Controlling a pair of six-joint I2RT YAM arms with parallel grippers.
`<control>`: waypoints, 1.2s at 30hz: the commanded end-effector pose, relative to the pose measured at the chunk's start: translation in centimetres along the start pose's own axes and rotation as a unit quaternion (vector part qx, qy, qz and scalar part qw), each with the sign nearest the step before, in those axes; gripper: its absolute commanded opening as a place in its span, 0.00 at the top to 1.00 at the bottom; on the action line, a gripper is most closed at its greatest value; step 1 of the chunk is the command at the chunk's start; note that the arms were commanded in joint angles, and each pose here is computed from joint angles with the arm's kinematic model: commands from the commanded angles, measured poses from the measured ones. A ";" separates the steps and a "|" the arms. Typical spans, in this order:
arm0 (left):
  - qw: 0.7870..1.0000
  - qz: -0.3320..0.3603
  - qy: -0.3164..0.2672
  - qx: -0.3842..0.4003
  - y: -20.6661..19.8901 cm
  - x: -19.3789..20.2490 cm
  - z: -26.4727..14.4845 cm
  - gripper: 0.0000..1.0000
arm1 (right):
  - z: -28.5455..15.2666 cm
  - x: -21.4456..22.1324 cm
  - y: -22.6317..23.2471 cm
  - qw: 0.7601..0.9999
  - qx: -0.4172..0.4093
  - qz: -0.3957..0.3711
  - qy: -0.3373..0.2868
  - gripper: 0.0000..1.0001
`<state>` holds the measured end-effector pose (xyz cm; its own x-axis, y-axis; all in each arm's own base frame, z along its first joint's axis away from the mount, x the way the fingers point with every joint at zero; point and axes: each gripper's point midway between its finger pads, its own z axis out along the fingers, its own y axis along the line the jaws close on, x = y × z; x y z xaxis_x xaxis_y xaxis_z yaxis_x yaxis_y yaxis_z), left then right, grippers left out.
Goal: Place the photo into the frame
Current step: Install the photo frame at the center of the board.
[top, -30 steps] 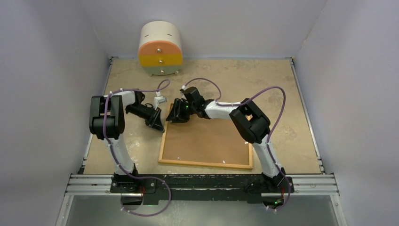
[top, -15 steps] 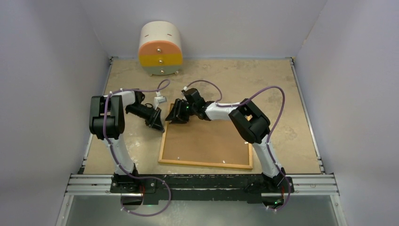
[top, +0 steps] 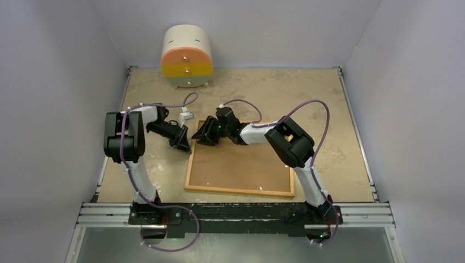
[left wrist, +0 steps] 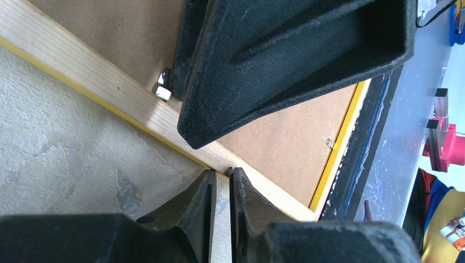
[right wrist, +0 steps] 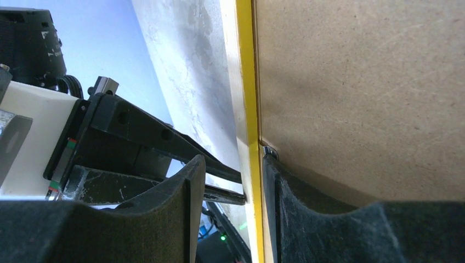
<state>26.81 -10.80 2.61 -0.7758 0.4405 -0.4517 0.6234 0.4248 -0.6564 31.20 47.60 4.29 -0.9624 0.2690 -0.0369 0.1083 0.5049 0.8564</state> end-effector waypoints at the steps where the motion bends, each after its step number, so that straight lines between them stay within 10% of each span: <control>1: 0.997 0.064 -0.007 -0.039 1.9 -0.9 -0.3 0.84 | 0.3 0.0 -1.5 0.999 0.029 0.033 -0.030 0.54; 11: 0.997 0.070 -0.008 -0.042 1.7 -1.2 -0.6 0.84 | -0.1 0.4 -1.2 0.999 0.023 0.028 -0.022 0.54; 16: 0.996 0.080 -0.006 -0.048 1.6 -2.0 -2.1 0.73 | -3.9 -0.9 2.3 0.991 -0.028 -0.128 -0.018 0.48; 22: 0.992 0.120 -0.007 -0.046 0.0 -2.8 -3.8 0.50 | -11.0 0.4 -1.5 0.916 0.102 -0.387 0.020 0.34; 36: 0.989 0.077 0.039 -0.122 2.8 -0.6 -0.5 0.50 | -18.9 11.5 -6.4 0.797 0.078 -0.589 0.107 0.27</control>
<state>27.85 -8.42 2.95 -0.6762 0.5452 -0.4955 0.7366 0.4861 -0.4703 15.78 32.20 7.27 -0.5829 -0.5280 -0.6176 -0.7955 0.5258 0.3012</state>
